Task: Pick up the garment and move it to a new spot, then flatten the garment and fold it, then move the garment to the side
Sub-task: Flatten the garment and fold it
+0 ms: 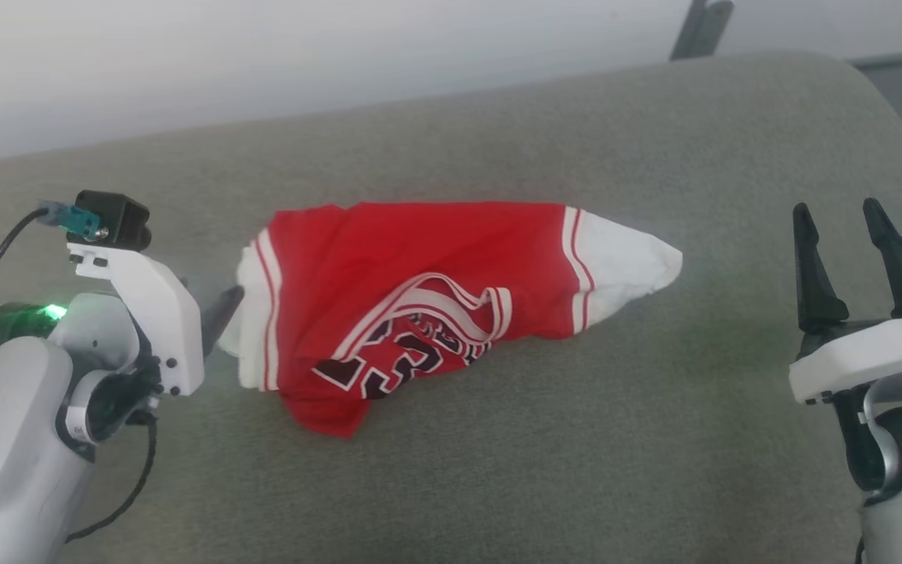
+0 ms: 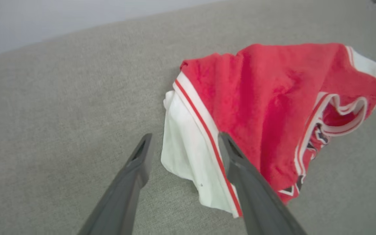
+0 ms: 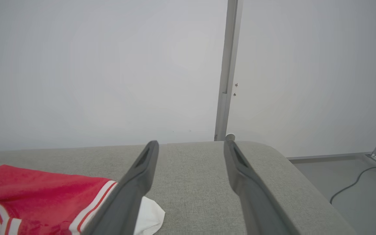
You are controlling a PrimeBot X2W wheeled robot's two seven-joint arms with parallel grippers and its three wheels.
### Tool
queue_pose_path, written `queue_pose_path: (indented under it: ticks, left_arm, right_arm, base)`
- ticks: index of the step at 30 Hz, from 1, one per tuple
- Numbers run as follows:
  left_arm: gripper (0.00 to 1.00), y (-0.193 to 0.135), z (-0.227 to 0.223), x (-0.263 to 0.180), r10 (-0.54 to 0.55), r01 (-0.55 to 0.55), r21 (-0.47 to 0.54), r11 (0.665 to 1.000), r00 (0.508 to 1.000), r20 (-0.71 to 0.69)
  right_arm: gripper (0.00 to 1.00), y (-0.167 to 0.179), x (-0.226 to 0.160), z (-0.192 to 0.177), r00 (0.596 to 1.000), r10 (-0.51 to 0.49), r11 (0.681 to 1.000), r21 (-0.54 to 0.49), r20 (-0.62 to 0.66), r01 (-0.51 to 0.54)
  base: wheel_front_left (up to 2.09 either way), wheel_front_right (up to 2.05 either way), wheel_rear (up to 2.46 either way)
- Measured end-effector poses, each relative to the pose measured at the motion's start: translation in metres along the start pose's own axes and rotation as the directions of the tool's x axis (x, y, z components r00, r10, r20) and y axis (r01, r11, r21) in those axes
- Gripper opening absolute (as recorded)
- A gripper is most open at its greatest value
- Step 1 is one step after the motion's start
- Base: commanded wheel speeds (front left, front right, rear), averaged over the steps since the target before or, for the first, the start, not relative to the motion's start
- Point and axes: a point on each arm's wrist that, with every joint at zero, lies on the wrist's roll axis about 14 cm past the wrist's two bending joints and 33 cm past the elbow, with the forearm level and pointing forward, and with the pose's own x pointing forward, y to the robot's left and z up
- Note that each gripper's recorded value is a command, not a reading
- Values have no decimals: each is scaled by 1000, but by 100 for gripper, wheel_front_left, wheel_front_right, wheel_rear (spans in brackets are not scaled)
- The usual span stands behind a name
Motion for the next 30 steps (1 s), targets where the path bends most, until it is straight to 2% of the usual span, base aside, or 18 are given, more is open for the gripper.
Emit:
queue_pose_path:
  ticks: [8, 17, 21, 22, 24, 30]
  left_arm:
    - [100, 11, -53, 35, 20, -30, -35, 999, 966, -257]
    - [100, 26, -81, 54, 45, -78, -74, 994, 925, -377]
    - [100, 26, -85, 60, 35, -80, -102, 992, 921, -389]
    - [72, 27, -85, 61, 35, -83, -107, 991, 920, -390]
    - [0, 27, -87, 63, 30, -83, -115, 990, 917, -398]
    - [0, 33, -83, 65, 37, -102, -157, 982, 927, -373]
  right_arm:
    - [100, -7, -8, -5, 999, -42, 999, 9, -6, 42]
    - [100, -9, -5, -11, 999, -50, 999, 12, -21, 50]
    - [100, -9, -3, -13, 998, -50, 999, 8, -27, 50]
    - [100, -9, -3, -13, 998, -50, 999, 9, -27, 50]
    - [100, -10, -2, -14, 998, -51, 999, 8, -29, 51]
    - [100, -9, 1, -14, 998, -49, 999, 9, -29, 49]
  base:
    - [0, 0, 0]
    - [0, 0, 0]
    - [0, 0, 0]
    - [0, 0, 0]
    - [0, 0, 0]
    - [0, 0, 0]
